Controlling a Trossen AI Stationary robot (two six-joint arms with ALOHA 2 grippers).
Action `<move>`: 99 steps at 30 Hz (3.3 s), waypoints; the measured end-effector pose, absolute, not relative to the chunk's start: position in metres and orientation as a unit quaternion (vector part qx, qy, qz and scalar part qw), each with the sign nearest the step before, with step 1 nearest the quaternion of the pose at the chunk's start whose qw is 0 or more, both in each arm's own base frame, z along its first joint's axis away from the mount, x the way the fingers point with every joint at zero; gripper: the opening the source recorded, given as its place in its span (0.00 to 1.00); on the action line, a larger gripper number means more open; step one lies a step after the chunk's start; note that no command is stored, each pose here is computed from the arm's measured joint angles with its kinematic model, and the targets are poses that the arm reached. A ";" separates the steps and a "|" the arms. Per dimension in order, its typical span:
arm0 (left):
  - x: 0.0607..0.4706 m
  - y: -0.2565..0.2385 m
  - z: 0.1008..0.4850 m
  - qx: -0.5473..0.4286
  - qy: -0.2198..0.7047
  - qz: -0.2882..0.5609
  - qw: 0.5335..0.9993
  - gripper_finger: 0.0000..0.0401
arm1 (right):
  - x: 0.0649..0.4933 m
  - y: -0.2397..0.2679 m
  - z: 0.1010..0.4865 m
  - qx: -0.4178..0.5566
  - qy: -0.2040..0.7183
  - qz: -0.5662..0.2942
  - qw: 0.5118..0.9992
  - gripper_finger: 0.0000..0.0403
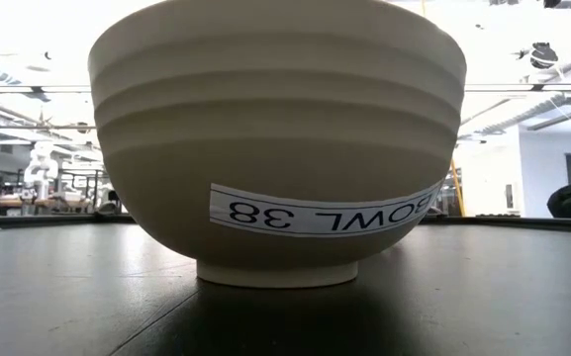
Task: Nest bowls inside each other
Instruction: Stack the dark green bowl on top of the light pink bowl
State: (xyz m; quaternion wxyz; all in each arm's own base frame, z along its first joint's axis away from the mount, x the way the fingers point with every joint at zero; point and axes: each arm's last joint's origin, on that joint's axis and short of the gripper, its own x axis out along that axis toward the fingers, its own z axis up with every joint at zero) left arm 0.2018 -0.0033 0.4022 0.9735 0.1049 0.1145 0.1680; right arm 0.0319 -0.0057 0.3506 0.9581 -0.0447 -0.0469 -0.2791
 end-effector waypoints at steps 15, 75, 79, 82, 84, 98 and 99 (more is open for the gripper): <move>0.140 0.001 0.431 0.104 0.032 0.177 0.978 0.53 | 0.022 -0.021 0.353 -0.032 -0.050 -0.165 0.984 0.38; 0.168 0.109 0.426 0.046 0.134 0.103 0.985 0.53 | 0.036 0.008 0.347 -0.087 0.021 -0.229 0.969 0.38; 0.169 0.106 0.425 0.042 0.137 0.096 0.985 0.53 | 0.034 -0.002 0.343 -0.103 0.032 -0.296 0.949 0.38; 0.171 0.104 0.425 0.038 0.137 0.089 0.986 0.53 | 0.033 -0.005 0.341 -0.120 0.044 -0.339 0.932 0.38; 0.172 0.102 0.425 0.036 0.138 0.084 0.986 0.53 | 0.034 -0.007 0.341 -0.123 0.049 -0.367 0.921 0.38; 0.172 0.098 0.420 0.028 0.161 0.073 0.984 0.53 | 0.075 0.006 0.295 -0.196 0.119 -0.505 0.832 0.39; 0.172 0.098 0.419 0.029 0.166 0.071 0.983 0.53 | 0.079 0.010 0.287 -0.209 0.125 -0.497 0.833 0.39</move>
